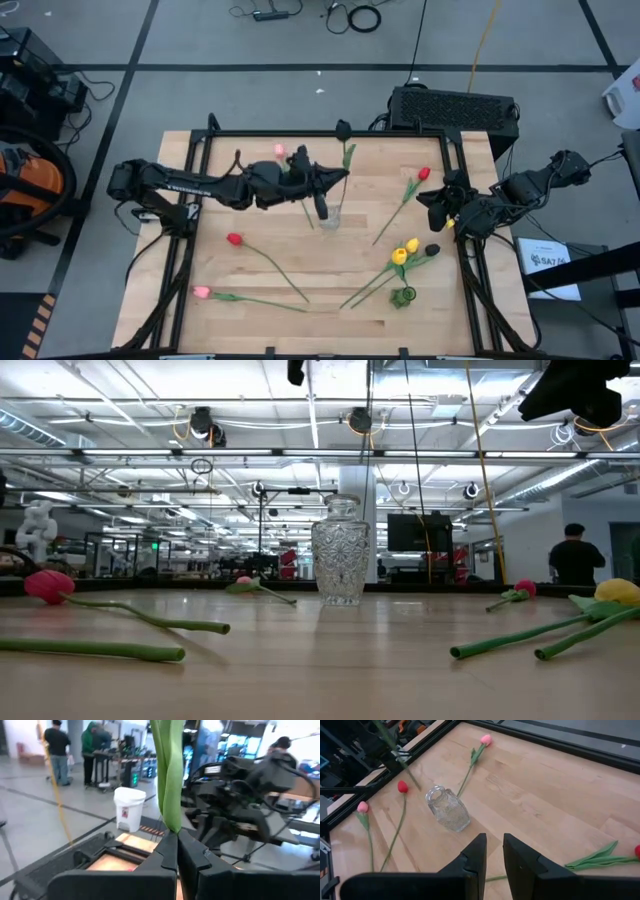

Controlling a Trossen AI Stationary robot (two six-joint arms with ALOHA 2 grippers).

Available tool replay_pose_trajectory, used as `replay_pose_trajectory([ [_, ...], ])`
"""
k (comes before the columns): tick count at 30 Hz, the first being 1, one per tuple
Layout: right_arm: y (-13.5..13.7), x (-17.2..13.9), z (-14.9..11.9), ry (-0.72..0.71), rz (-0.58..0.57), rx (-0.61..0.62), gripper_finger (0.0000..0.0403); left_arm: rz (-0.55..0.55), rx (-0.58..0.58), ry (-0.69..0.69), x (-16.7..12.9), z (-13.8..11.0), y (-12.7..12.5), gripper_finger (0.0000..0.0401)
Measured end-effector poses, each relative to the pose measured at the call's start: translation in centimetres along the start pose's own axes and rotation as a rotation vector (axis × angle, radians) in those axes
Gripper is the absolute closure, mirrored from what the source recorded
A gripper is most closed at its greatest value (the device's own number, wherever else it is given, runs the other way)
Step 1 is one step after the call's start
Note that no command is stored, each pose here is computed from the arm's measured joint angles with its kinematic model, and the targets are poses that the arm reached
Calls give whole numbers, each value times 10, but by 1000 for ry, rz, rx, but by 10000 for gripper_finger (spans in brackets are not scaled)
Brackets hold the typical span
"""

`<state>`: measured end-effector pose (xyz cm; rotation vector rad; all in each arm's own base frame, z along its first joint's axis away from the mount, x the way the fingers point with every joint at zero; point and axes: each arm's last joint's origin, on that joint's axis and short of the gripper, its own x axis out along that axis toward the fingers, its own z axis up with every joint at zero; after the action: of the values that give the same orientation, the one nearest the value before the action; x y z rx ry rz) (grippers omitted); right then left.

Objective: Sort flowers into vase by color
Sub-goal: Put the top black flower into the transparent vase

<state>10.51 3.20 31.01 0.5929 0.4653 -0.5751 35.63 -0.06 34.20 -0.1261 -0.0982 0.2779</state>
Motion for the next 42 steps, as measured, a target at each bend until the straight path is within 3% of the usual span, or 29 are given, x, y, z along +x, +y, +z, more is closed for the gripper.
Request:
replay_pose_trajectory([
  [6,0,0,0,3,0,-1,346,-45,-40,-162,-22,-33,5,401],
  [10,0,0,-1,23,6,-5,346,-75,-52,-228,-29,-38,8,401],
  [20,0,0,-1,24,4,-10,346,-71,13,-113,-27,-49,10,401],
  [28,-1,0,-1,24,2,-11,346,-59,39,-118,-30,-43,11,401],
  [33,-1,0,-1,25,-1,-14,346,-37,46,-96,-34,-38,14,401],
  [42,-1,0,-1,27,-4,-17,346,-23,23,-19,-38,-52,16,401],
])
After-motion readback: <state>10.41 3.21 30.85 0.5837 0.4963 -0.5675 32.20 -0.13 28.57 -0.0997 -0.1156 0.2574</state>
